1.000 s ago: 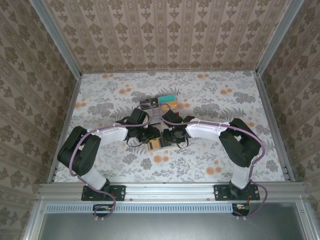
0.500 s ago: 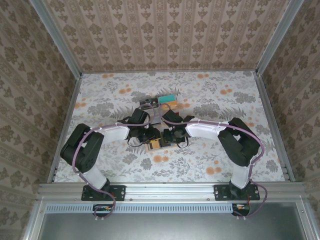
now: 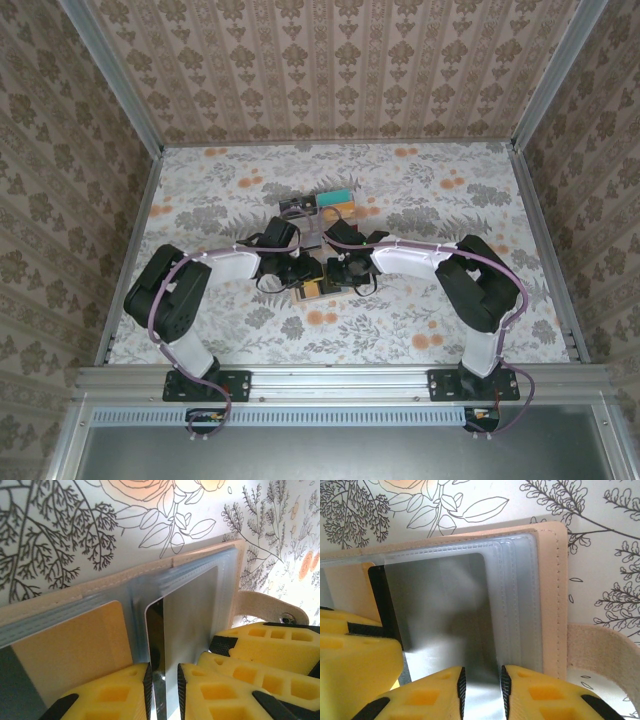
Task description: Take the credit cards out of the card holder
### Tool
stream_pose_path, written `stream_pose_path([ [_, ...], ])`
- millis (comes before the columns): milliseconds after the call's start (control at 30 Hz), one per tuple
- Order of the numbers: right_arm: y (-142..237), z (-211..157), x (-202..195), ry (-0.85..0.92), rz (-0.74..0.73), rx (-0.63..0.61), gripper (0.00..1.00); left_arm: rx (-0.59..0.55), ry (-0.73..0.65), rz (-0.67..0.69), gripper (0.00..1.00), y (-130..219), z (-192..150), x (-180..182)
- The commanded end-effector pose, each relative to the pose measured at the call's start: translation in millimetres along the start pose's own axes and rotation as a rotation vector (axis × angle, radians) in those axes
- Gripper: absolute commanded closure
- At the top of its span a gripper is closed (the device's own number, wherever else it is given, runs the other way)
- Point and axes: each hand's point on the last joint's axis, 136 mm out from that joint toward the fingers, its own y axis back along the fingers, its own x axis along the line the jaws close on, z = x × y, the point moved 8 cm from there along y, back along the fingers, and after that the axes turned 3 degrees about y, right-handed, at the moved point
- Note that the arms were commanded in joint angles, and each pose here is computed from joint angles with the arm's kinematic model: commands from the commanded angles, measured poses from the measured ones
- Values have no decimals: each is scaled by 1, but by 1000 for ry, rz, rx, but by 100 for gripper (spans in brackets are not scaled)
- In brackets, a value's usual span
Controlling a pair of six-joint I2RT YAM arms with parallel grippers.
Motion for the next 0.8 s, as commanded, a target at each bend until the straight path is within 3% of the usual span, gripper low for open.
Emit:
stream_pose_path([
  [0, -4, -1, -5, -4, -42, 25, 71, 2, -53, -52, 77, 6, 4, -14],
  [300, -7, -2, -5, -11, -42, 37, 72, -2, -90, -116, 82, 12, 2, -22],
  [633, -8, -3, -7, -16, -52, 36, 72, -9, -84, -116, 99, 14, 2, -15],
  [767, -7, -3, -7, -19, -51, 30, 72, -14, -82, -94, 100, 18, 3, -8],
])
